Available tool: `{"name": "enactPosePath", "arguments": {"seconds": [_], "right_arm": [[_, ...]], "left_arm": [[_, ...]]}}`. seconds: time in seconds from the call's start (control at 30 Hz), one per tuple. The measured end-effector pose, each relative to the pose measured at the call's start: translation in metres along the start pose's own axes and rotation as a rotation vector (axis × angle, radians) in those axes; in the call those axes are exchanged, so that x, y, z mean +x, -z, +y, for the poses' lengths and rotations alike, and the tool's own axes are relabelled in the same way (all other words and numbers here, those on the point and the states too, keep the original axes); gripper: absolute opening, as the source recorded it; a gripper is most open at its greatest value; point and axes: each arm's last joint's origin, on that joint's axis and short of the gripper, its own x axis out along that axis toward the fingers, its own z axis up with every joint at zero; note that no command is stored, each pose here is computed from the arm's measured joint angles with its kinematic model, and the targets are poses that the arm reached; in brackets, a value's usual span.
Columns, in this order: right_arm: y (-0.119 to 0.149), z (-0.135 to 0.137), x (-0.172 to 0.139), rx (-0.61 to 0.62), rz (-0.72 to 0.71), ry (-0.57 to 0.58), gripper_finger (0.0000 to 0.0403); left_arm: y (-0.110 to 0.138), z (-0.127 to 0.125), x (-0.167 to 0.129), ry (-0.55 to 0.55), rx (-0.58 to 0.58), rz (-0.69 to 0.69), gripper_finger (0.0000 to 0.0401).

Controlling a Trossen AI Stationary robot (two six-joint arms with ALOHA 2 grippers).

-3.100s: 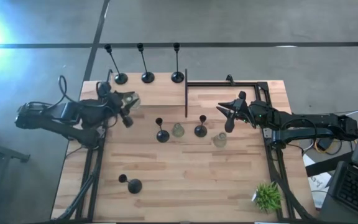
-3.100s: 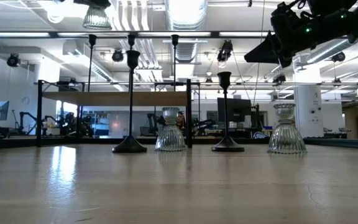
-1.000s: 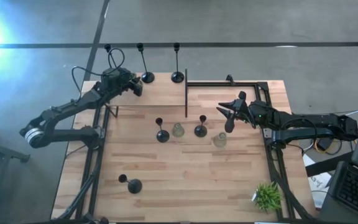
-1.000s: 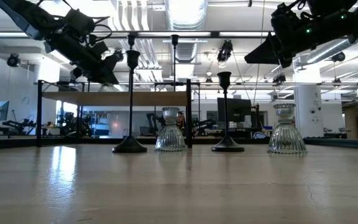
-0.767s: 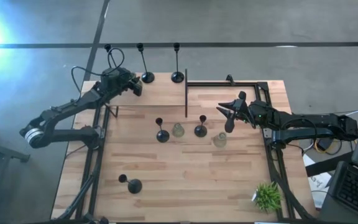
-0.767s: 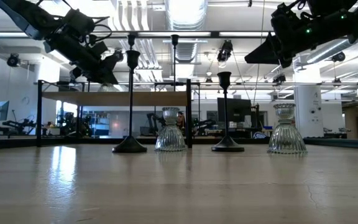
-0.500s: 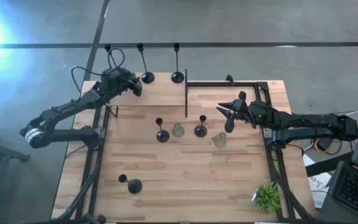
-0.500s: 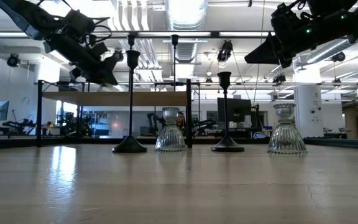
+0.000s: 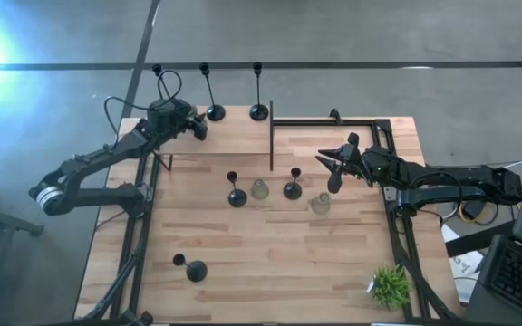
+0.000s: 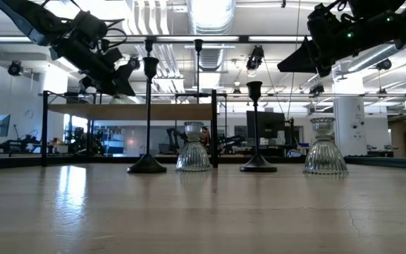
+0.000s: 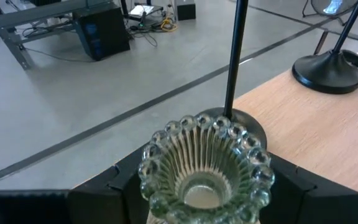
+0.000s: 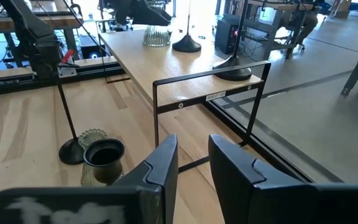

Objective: Pick & Place candle stick holders
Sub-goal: Put the bottom left green glass candle holder on the shelf, then put the right green glass candle holder on the shelf

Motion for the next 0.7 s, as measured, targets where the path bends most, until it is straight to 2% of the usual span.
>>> {"name": "enactPosePath", "arguments": {"seconds": [0.27, 0.4, 0.53, 0.7], "right_arm": [[0.0, 0.0, 0.0, 0.0, 0.0, 0.0, 0.0088], [0.0, 0.0, 0.0, 0.0, 0.001, 0.0, 0.0095], [0.0, 0.0, 0.0, 0.0, 0.002, 0.0, 0.0098], [0.002, 0.0, 0.0, -0.005, 0.021, -0.001, 0.0092]], "left_arm": [[-0.006, 0.001, -0.008, 0.016, -0.01, -0.045, 0.0227], [-0.017, 0.002, -0.018, 0.03, -0.019, -0.098, 0.0227], [-0.033, 0.001, -0.03, 0.125, -0.051, -0.167, 0.0227], [-0.044, -0.001, -0.048, 0.283, -0.05, -0.192, 0.0227]]}}
